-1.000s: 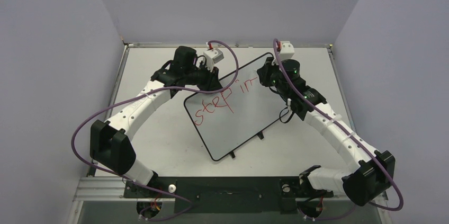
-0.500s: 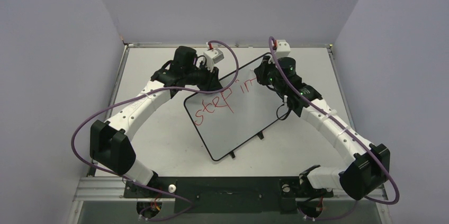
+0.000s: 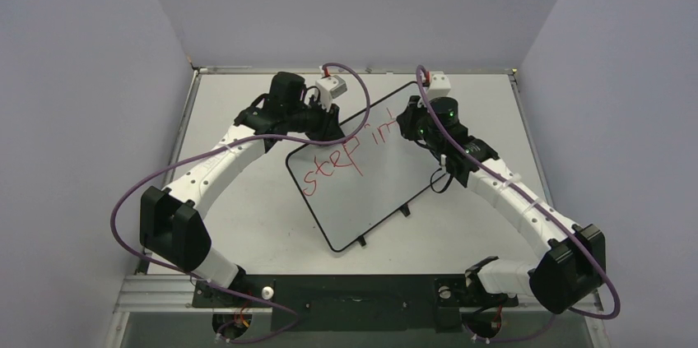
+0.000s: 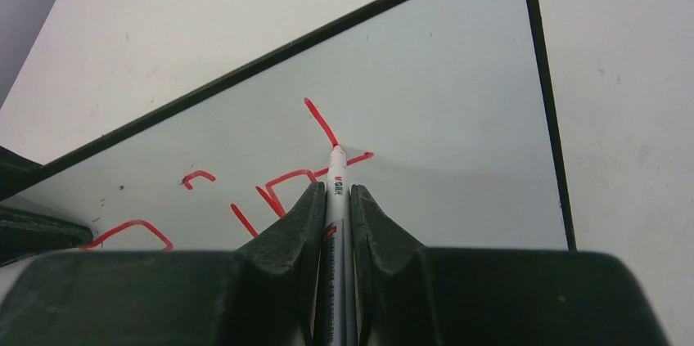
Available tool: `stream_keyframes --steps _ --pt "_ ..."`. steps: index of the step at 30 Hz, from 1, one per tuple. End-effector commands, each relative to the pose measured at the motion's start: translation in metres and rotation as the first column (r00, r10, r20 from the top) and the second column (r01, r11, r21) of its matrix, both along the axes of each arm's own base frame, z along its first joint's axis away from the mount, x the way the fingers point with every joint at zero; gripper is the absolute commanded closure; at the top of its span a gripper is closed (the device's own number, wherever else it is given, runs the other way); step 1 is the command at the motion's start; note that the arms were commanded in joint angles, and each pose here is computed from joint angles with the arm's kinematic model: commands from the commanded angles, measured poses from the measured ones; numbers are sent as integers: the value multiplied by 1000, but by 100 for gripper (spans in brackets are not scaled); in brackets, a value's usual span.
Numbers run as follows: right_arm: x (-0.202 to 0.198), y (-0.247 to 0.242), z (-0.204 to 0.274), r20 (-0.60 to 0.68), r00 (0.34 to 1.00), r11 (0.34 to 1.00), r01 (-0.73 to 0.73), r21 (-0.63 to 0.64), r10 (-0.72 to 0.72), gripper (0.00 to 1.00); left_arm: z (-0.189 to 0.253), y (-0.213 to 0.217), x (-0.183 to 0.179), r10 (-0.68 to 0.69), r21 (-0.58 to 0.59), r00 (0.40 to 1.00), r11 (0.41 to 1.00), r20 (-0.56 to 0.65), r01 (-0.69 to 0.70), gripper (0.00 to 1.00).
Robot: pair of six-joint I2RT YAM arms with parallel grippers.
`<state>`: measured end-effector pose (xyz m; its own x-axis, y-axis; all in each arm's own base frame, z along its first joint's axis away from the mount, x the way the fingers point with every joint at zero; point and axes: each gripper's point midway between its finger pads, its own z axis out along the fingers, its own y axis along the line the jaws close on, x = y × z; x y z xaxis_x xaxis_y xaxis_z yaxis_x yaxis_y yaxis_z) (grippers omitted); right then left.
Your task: Write a sentence on the whiteboard
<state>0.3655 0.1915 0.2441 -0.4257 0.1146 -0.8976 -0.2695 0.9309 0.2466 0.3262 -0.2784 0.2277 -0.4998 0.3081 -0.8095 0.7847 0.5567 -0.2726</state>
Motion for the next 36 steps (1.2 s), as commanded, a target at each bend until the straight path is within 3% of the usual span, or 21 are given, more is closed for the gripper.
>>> stream_keyframes --steps 1,23,36 --pt "-8 -3 1 9 1000 1000 1 28 -1 100 35 2 21 -4 -3 974 1000 225 5 100" --pt "-28 -29 -25 -35 997 997 62 -42 -63 100 37 2 20 -5 -5 973 1000 230 7 100" --pt "-13 -42 7 27 993 990 121 -72 -119 100 38 1 20 -6 -8 973 1000 233 9 100"
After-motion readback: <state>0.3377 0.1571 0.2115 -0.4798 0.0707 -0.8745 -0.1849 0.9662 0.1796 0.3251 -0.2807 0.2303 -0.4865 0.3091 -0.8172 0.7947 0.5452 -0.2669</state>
